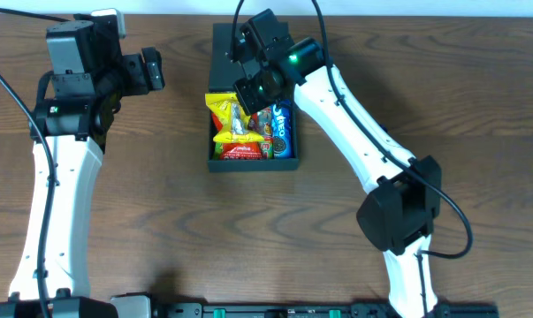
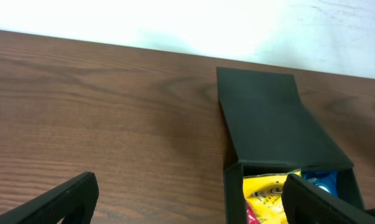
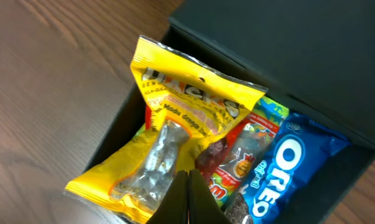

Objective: Pack container
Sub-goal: 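Push the yellow Hacks bag down into the box's left side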

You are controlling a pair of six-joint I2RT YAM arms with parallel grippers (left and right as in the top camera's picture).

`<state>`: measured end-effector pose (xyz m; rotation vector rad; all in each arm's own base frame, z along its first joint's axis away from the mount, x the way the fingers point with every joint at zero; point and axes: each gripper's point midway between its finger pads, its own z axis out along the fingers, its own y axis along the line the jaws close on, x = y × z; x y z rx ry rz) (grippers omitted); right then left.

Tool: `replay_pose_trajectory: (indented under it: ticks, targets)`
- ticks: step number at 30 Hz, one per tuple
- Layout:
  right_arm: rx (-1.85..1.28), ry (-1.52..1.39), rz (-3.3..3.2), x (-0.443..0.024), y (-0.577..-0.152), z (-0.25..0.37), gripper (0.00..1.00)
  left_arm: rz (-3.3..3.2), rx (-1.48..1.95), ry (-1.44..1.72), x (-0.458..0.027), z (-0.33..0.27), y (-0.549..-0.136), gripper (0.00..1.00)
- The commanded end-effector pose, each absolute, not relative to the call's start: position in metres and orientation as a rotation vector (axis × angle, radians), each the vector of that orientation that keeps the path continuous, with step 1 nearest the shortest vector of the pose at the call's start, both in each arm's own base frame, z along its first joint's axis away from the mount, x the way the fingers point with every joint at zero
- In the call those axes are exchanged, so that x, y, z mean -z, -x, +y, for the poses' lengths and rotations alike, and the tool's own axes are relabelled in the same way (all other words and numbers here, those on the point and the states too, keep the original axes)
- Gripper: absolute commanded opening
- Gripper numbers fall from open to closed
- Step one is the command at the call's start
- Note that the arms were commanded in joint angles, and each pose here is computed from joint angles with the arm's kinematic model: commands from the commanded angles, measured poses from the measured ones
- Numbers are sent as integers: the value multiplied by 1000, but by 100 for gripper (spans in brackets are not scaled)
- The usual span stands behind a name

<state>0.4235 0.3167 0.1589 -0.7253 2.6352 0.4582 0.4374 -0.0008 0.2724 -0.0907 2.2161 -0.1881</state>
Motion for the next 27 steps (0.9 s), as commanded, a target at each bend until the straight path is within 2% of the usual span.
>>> replay_pose_trajectory:
  ticks: [1, 19, 22, 27]
  targets:
    - [-530, 798, 2599, -165, -419, 326, 1, 2177, 182, 87, -291, 1, -436, 95]
    - [-648, 940, 2812, -55, -397, 343, 1, 2180, 182, 87, -290, 1, -436, 95]
    - [-647, 948, 2798, -60, -398, 344, 1, 2183, 183, 87, -289, 1, -436, 95]
    - [-658, 902, 2714, -100, -412, 335, 1, 2193, 183, 89, -287, 1, -434, 95]
